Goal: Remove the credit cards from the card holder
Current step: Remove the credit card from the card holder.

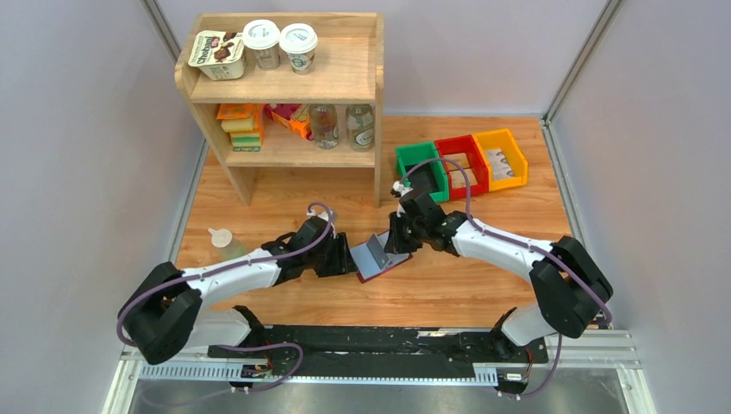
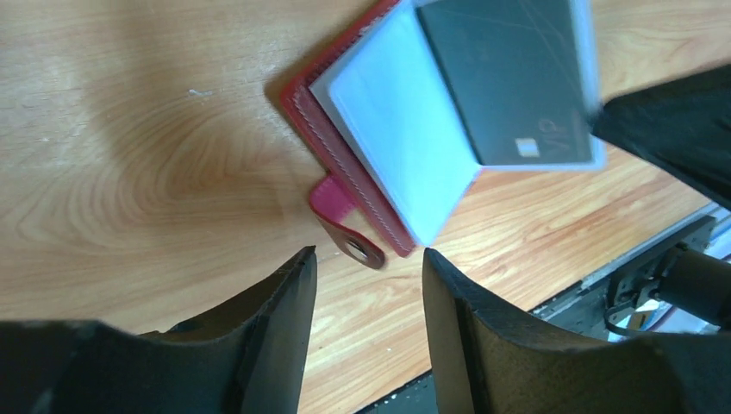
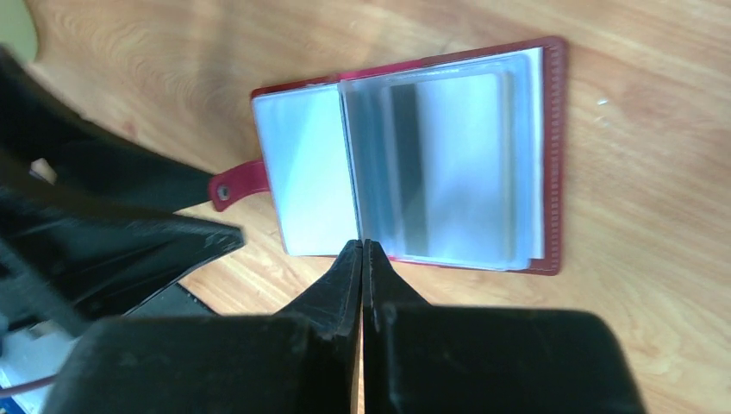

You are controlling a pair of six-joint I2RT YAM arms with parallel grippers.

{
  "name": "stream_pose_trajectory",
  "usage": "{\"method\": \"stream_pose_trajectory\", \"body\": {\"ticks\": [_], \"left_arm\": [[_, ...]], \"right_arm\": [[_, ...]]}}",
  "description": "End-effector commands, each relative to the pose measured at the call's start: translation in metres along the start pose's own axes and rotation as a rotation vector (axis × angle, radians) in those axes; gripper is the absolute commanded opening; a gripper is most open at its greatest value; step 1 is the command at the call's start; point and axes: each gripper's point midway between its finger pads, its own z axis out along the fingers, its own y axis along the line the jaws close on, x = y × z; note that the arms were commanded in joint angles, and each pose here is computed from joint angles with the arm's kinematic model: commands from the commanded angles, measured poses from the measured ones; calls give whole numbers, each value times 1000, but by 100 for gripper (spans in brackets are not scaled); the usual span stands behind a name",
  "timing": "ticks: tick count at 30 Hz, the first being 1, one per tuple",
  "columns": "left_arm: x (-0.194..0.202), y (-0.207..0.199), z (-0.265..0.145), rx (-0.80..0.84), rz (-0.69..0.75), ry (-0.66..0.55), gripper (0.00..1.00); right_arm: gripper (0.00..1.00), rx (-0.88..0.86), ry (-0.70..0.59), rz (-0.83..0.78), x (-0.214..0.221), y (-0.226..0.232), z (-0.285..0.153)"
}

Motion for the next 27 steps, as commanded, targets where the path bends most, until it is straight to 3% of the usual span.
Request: {"method": "stream_pose_trajectory", "body": {"ticks": [1,7,14,20,27], "left_arm": [[-18,-11,-23,29,15,-97,59],[-37,-38,-40,124,-14,-170,70],[-55,-66,-15,235,-100,-196,67],[-55,-53,22,223,-211,-205,67],[-62,-43,35,229,-252,-245,66]], "right_arm": [[0,27,-12,35,-6,-18,10],[0,55,25,101,3,-40,24],[0,45,50,123,11,-48,36],[0,46,65,134,16,-53,42],[0,42,87,137,24,-57,45]]}}
